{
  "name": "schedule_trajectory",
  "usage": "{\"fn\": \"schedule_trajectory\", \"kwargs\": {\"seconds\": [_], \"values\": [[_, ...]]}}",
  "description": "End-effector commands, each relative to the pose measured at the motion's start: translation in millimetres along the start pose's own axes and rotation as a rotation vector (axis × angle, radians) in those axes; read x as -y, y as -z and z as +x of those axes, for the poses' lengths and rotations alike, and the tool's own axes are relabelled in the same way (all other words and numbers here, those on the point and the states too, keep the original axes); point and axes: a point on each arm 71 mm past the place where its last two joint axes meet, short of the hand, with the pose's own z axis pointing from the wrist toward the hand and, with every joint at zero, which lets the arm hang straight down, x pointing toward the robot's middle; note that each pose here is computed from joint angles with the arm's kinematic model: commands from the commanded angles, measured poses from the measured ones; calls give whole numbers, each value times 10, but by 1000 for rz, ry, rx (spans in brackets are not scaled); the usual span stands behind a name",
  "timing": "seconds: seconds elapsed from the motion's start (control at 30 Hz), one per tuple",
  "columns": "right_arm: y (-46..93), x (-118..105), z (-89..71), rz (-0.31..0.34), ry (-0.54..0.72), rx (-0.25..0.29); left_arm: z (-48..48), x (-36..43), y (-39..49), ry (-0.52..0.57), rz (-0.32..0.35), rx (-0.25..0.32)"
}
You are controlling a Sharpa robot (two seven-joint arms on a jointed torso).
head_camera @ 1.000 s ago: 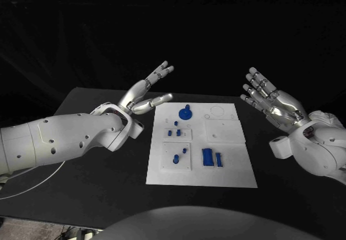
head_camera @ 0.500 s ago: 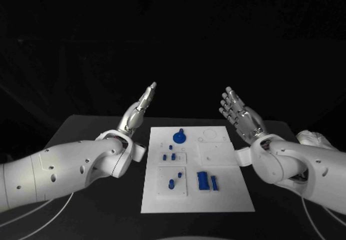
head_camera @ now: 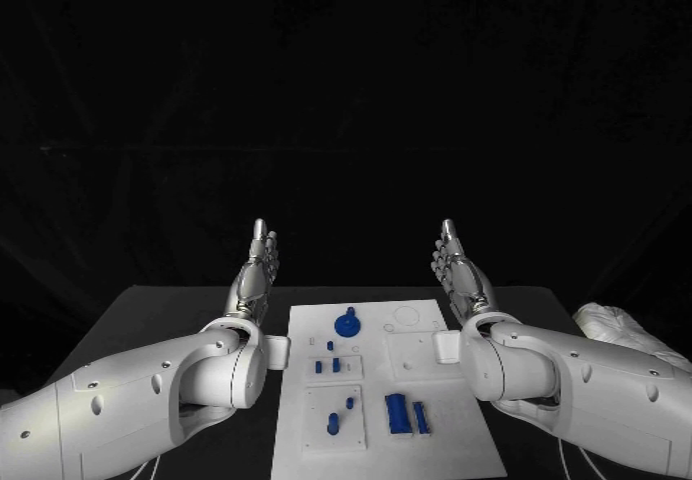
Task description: Assemble the parts on the task board
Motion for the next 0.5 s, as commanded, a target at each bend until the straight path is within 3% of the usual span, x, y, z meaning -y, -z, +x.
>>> {"fn": "schedule_trajectory", "kwargs": {"seconds": [0.03,0.5], "values": [[0,10,-30,14,4,45,-19,-43,6,44,-69,58],[0,10,-30,14,4,45,-19,-43,6,44,-69,58]]}}
